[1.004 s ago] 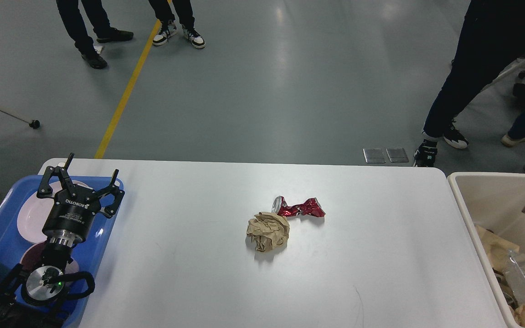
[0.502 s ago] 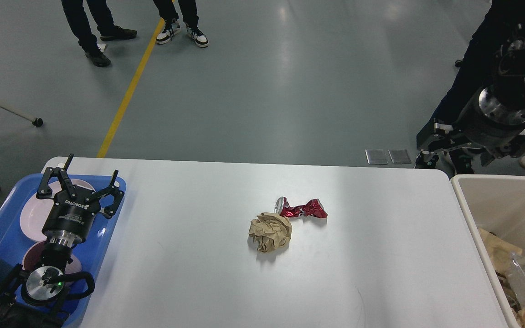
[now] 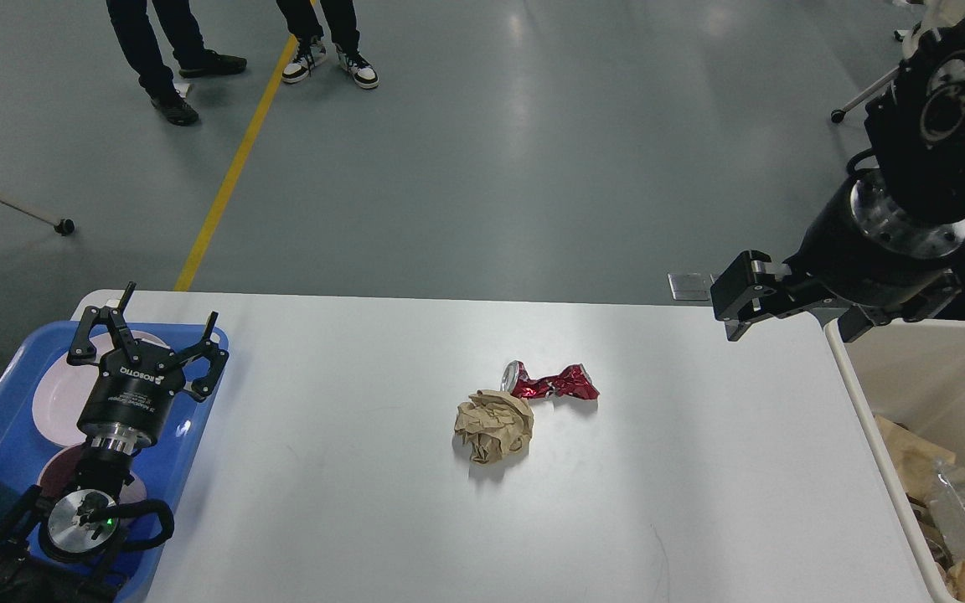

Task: Tidy desktop
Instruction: 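Raise the right gripper from the bin over the brown paper ball, then lower the right gripper and grasp the crumpled brown paper ball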

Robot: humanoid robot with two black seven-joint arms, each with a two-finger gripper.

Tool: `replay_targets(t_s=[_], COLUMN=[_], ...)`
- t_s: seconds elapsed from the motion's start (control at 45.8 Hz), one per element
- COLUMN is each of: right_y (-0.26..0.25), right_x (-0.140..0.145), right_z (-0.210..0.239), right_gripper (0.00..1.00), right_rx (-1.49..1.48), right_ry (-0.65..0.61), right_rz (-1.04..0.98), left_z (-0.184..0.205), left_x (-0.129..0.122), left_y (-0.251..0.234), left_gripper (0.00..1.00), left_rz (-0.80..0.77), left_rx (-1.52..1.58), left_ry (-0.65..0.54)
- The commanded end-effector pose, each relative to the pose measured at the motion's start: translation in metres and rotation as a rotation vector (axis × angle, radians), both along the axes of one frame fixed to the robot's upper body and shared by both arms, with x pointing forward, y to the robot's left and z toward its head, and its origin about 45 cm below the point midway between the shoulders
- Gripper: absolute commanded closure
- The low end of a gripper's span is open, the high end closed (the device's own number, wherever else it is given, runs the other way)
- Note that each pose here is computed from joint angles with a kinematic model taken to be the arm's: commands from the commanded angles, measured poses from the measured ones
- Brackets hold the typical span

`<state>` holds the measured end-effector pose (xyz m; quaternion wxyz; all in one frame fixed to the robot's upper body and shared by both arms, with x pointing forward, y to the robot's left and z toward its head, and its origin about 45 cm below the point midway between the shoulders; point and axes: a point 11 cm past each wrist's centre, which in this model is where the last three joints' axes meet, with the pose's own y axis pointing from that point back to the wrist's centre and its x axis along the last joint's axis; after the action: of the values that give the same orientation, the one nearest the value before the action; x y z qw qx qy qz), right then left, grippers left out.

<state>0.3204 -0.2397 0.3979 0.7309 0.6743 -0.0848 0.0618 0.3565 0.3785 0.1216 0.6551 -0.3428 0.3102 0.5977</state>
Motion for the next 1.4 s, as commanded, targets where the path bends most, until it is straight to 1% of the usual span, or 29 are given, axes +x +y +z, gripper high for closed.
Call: replay_targets(t_s=[0.0,0.153,0.24,0.349,0.502,0.633,0.764,0.873,0.961,1.048,1.135,1.244,1.375], right_y=[0.0,0.006,0.013,0.029,0.052,0.086,0.104,0.137,0.154,0.171,0.169,0.174,0.167], right_x=[0.0,0.003,0.016,0.033,0.051,0.062,0.07,0.063,0.066,0.061,0.068,0.064,0.054], right_z=[0.0,-0.007,-0.023,-0.05,-0.092,-0.135,-0.168,-0.196,-0.214,-0.242,-0.257,-0.27,-0.293], right_gripper=[0.0,0.0,0.0,0.0,0.0,0.0,0.0,0.0,0.0,0.0,0.0,0.0,0.0], right_rx=[0.002,0.008,0.002,0.006,0.044,0.079,0.117,0.189,0.256,0.279,0.332,0.386,0.398], right_ry=[-0.001,0.003,-0.007,-0.037,-0.042,-0.036,-0.031,-0.001,-0.013,-0.014,-0.067,-0.098,-0.109], right_rz=[0.001,0.013,0.028,0.053,0.08,0.124,0.128,0.149,0.124,0.12,0.038,-0.023,-0.085], left_z=[0.0,0.0,0.0,0.0,0.0,0.0,0.0,0.0,0.0,0.0,0.0,0.0,0.0], left_x=[0.0,0.0,0.0,0.0,0.0,0.0,0.0,0.0,0.0,0.0,0.0,0.0,0.0], left_y=[0.0,0.0,0.0,0.0,0.0,0.0,0.0,0.0,0.0,0.0,0.0,0.0,0.0], left_gripper=[0.04,0.04,0.04,0.04,0.04,0.04,0.04,0.04,0.04,0.04,0.04,0.04,0.04], left_rz=[-0.001,0.0,-0.001,-0.001,0.0,-0.001,0.0,-0.002,-0.002,-0.001,-0.001,-0.002,-0.001], left_rx=[0.0,0.0,0.0,0.001,0.0,0.001,0.0,0.001,0.001,0.0,0.0,0.001,0.0], left_ry=[0.001,0.0,0.001,0.0,0.0,0.0,0.0,0.001,0.001,0.001,0.001,0.001,0.001])
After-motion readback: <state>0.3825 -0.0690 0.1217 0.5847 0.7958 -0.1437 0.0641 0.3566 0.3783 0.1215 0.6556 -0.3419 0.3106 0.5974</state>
